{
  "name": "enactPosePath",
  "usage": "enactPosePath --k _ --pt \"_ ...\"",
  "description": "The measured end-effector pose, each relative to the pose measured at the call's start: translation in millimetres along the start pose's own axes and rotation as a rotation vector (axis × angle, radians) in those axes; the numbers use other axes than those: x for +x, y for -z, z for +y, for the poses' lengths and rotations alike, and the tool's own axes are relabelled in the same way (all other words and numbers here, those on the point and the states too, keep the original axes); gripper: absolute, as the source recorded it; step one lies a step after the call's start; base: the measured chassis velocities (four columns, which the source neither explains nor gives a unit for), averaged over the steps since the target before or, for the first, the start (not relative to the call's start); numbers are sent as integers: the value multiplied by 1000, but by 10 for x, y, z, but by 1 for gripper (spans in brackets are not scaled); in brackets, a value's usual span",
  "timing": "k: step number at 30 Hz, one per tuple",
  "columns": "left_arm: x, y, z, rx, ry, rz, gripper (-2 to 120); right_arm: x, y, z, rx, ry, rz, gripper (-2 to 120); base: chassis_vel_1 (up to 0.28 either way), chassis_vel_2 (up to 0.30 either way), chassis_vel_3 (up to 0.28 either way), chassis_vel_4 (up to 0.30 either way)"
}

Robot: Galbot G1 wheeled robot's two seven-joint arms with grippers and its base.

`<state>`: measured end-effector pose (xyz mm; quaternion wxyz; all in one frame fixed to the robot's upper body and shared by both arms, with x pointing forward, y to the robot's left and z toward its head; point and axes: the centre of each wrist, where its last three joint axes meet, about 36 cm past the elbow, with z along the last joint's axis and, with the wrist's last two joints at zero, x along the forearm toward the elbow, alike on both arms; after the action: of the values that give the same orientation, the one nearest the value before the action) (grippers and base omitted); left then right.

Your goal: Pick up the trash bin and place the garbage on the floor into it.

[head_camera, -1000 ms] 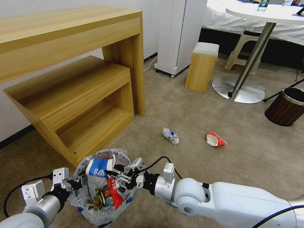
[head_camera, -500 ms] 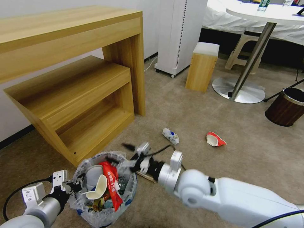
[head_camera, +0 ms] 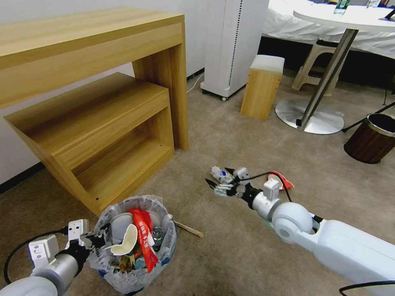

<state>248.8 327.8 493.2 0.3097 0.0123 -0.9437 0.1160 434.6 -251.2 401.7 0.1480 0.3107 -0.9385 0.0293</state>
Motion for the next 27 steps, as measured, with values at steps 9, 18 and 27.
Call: enactPosePath --k 9,18,27 --pt "36 11 -31 9 -9 -12 1 -297 -707 -58 63 15 124 100 0 0 0 0" --pt "39 23 -42 15 -13 -21 1 -517 -1233 26 89 56 202 100 0 0 0 0" --pt "33 11 -43 24 -12 -22 1 -604 -1593 170 140 148 244 100 0 0 0 0"
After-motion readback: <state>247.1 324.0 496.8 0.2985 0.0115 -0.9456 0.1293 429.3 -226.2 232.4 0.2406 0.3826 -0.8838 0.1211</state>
